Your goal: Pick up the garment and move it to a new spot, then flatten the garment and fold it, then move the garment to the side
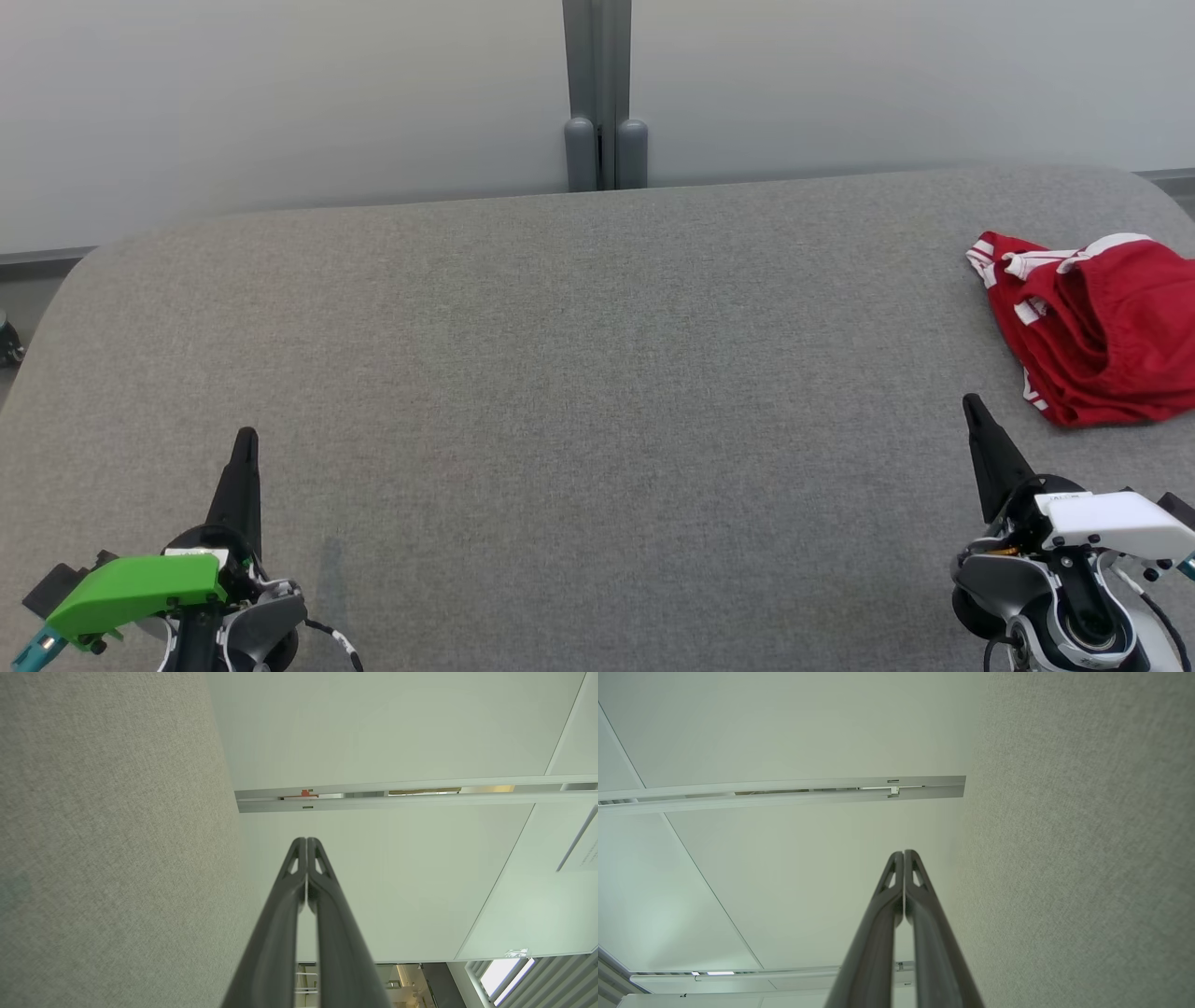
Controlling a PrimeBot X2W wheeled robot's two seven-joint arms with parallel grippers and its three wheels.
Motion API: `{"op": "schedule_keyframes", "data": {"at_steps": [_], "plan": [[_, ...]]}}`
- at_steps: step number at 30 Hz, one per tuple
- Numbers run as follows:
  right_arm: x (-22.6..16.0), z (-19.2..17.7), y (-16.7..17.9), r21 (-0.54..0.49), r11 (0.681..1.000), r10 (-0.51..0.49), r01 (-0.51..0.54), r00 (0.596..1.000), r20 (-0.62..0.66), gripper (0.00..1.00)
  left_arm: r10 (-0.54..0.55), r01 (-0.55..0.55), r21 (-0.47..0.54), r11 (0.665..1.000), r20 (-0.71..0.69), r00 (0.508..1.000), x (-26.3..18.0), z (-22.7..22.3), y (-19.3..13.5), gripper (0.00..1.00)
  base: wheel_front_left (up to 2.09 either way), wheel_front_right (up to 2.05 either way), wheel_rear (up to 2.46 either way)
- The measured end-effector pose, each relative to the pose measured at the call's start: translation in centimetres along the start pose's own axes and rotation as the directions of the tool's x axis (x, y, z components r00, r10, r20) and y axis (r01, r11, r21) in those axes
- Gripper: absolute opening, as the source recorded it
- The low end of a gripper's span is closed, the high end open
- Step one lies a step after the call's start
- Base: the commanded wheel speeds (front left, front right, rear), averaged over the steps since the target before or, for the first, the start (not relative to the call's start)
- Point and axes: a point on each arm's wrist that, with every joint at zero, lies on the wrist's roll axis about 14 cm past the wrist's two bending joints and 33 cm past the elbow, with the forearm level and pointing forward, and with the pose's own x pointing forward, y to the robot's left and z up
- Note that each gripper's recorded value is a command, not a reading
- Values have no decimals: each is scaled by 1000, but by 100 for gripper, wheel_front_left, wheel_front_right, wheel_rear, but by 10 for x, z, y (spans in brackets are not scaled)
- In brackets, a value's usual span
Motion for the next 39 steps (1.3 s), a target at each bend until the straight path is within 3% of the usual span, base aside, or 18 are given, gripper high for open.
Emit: {"op": "schedule_keyframes", "data": {"at_steps": [39], "plan": [[0,0,0,1,1000,0,0,1000,-1,0,0,0,0,1000,0,1000,0,0,0,0,0,0,0]]}}
